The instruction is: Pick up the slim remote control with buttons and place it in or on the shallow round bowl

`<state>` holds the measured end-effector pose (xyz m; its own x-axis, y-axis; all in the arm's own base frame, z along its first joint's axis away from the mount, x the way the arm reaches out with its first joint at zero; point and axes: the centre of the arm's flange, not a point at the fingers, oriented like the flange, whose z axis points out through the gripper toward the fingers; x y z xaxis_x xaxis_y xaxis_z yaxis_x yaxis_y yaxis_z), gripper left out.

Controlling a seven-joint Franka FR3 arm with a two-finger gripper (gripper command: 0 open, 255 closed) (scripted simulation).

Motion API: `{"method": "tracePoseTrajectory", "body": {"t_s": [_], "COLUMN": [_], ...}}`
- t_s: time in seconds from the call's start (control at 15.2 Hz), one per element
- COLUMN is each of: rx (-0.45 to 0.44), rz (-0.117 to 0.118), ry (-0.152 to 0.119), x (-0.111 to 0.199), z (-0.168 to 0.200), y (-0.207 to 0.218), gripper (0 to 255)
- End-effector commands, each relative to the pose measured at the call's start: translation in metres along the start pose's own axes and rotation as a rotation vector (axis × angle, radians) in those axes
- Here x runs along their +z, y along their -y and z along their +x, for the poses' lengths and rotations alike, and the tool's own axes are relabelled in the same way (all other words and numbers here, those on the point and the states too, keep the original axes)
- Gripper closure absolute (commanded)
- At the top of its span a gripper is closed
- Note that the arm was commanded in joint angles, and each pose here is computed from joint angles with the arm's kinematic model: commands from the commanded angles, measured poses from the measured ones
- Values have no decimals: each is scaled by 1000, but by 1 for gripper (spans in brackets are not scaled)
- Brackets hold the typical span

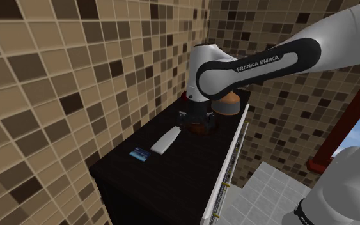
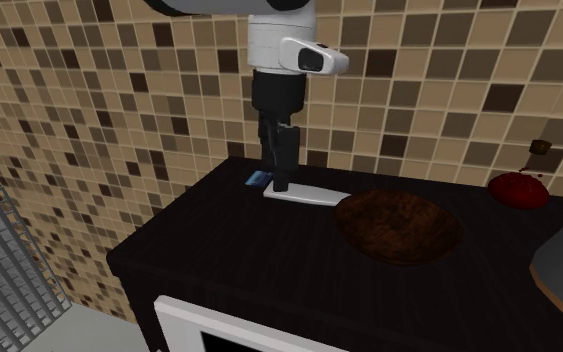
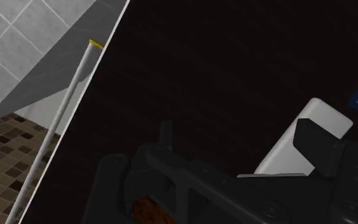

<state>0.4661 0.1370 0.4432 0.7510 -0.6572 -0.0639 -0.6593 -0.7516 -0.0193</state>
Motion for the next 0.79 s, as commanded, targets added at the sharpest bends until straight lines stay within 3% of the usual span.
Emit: {"method": "tracePoseTrajectory", "body": {"t_s": [0.0, 0.73], "rx": [90, 546], "rz": [1, -7], "ry": [-9, -58], "x": [12, 70], "z": [13, 110], "y": [24, 108], "gripper": [0, 0]}}
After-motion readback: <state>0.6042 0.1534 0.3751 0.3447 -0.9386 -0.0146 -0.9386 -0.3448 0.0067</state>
